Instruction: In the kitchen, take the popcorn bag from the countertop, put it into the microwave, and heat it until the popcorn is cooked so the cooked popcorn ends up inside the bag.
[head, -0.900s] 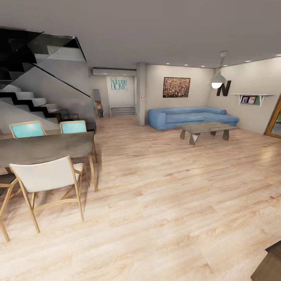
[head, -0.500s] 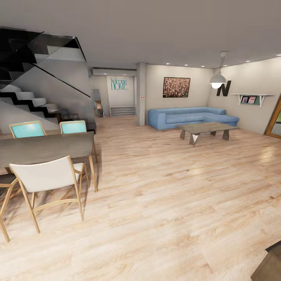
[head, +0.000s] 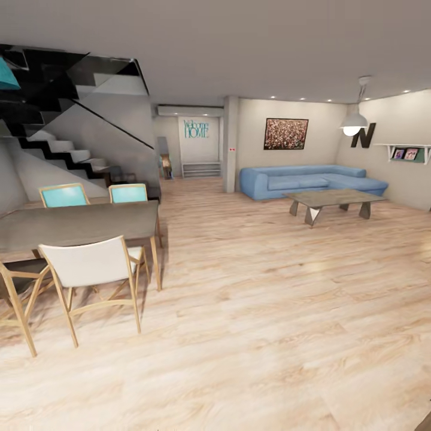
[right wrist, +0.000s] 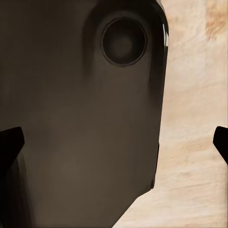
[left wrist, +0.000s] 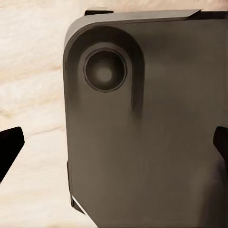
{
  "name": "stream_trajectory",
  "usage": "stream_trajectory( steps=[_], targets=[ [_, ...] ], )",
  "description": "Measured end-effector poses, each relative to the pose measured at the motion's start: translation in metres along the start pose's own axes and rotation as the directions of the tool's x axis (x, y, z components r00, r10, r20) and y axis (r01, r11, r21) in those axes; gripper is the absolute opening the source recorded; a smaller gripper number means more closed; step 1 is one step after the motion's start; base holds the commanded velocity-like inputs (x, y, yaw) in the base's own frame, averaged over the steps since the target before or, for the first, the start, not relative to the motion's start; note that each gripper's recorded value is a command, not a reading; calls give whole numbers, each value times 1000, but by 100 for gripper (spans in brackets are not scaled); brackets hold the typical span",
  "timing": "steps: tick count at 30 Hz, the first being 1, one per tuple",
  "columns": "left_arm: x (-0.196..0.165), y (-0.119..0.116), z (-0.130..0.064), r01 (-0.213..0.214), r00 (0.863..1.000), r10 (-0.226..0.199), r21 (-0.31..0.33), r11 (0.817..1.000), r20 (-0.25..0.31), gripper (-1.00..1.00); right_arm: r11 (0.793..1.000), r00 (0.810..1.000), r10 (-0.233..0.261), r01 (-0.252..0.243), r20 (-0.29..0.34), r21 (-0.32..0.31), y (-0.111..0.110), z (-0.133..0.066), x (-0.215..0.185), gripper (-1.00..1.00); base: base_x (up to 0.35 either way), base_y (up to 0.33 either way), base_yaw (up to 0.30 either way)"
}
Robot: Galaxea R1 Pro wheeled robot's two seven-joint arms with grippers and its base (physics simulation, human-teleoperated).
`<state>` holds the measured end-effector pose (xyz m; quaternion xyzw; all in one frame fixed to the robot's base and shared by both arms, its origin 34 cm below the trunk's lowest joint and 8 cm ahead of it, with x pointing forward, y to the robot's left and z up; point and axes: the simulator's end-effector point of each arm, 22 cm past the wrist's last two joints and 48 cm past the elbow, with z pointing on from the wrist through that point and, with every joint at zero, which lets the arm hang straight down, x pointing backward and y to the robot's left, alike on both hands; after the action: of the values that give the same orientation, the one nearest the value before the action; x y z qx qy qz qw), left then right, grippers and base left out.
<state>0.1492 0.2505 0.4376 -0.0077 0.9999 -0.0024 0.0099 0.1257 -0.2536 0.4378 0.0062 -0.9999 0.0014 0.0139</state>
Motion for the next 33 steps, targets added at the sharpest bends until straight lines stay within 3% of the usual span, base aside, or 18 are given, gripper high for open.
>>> stream_trajectory(
  steps=[8, 33],
  targets=[
    [-1, 22, 0, -18, 1000, 18, -29, 999, 1, 100, 1000, 999, 5, -5, 38, -2, 1, 0, -8, 100, 0, 0, 269],
    [-1, 22, 0, -16, 1000, 16, -28, 999, 2, 100, 1000, 999, 6, -6, 37, -3, 3, 0, -8, 100, 0, 0, 273]
  ],
)
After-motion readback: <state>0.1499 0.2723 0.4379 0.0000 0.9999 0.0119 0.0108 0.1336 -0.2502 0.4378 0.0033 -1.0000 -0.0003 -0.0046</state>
